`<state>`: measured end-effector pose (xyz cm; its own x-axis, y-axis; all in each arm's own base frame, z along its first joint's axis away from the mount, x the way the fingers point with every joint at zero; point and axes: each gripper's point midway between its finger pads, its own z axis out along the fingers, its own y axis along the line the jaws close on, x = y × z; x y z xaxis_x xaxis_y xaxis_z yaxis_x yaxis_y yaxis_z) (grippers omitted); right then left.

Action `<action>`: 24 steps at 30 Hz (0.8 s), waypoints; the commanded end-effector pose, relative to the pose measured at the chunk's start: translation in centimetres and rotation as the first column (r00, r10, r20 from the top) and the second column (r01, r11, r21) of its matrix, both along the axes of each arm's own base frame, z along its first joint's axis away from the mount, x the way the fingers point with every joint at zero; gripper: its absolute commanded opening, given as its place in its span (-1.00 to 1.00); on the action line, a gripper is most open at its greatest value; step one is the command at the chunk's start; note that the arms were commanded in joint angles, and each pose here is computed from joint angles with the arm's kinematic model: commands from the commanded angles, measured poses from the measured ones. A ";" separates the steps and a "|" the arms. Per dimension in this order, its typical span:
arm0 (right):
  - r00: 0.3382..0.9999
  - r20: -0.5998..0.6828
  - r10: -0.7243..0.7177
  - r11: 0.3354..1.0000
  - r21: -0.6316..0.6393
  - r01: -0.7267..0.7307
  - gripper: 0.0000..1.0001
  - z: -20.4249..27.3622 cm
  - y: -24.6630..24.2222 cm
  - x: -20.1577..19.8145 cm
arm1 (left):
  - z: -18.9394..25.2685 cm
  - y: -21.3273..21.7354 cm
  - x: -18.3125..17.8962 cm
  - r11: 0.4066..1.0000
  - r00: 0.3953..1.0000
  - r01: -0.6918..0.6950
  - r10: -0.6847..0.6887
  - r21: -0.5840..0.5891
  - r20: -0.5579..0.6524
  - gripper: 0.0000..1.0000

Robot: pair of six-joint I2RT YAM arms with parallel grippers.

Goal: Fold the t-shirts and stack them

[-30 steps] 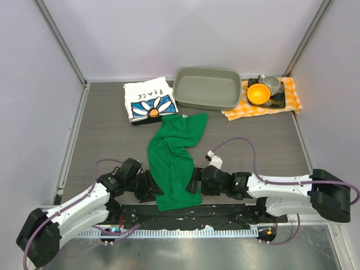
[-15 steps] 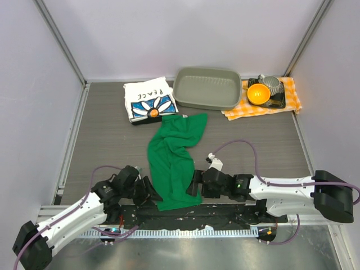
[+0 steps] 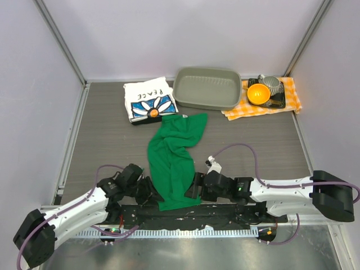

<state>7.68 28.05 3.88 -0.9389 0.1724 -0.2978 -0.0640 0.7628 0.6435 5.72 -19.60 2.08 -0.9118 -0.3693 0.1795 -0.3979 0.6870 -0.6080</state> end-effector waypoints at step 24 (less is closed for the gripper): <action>0.994 0.038 0.099 0.984 -0.154 -0.092 -0.98 -1.0 -1.2 -2.6 | 2.3 -1.8 -0.1 0.990 0.985 0.127 -0.119 -0.059 0.123 -1.00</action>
<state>5.27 27.54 1.80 -0.9549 0.1093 -0.2759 -0.0777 0.8053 0.5877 5.06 -20.22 2.01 -0.9372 -0.3105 0.1589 -0.3373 0.6908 -0.6396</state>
